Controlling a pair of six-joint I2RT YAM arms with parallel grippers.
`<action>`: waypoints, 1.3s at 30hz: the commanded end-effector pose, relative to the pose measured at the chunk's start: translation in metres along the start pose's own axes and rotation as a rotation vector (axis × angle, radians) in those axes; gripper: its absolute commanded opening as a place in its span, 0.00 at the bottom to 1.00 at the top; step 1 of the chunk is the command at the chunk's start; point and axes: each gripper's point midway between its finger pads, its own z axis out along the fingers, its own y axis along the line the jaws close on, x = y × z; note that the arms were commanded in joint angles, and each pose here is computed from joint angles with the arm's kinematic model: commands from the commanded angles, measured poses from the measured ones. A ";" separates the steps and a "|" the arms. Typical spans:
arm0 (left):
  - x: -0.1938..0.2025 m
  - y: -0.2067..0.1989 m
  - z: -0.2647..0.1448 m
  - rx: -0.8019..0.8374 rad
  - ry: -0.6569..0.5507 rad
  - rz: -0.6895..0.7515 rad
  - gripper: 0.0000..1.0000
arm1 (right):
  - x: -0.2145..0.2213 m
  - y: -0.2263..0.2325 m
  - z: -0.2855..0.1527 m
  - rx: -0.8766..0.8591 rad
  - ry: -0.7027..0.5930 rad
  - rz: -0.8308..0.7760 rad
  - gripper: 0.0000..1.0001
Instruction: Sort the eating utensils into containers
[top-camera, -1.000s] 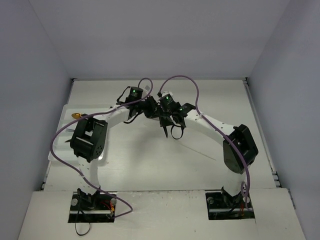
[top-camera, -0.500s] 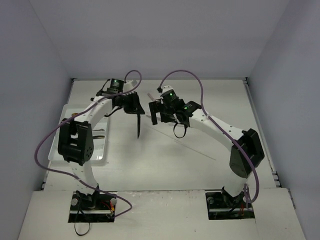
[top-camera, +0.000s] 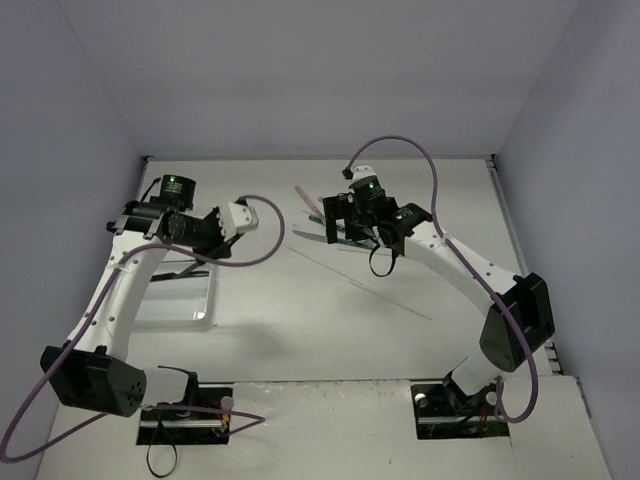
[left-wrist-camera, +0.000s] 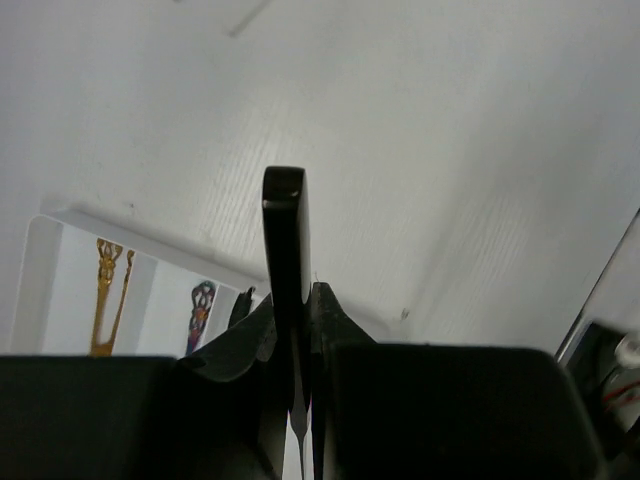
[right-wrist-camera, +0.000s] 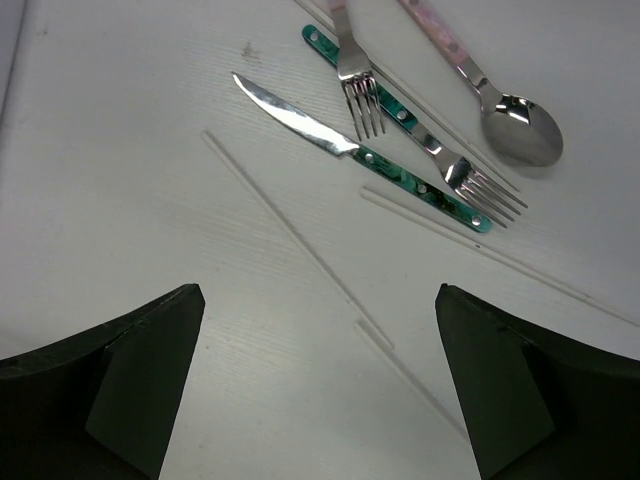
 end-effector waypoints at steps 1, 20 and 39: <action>0.053 -0.018 -0.002 0.152 0.155 0.398 0.00 | -0.006 -0.005 0.003 0.016 -0.028 0.014 0.99; 0.148 0.042 0.019 0.311 0.372 0.407 0.00 | -0.003 -0.005 0.002 0.015 -0.023 0.036 0.98; 0.198 0.064 0.038 0.363 0.488 0.267 0.09 | 0.007 -0.012 0.002 0.039 0.001 0.031 0.97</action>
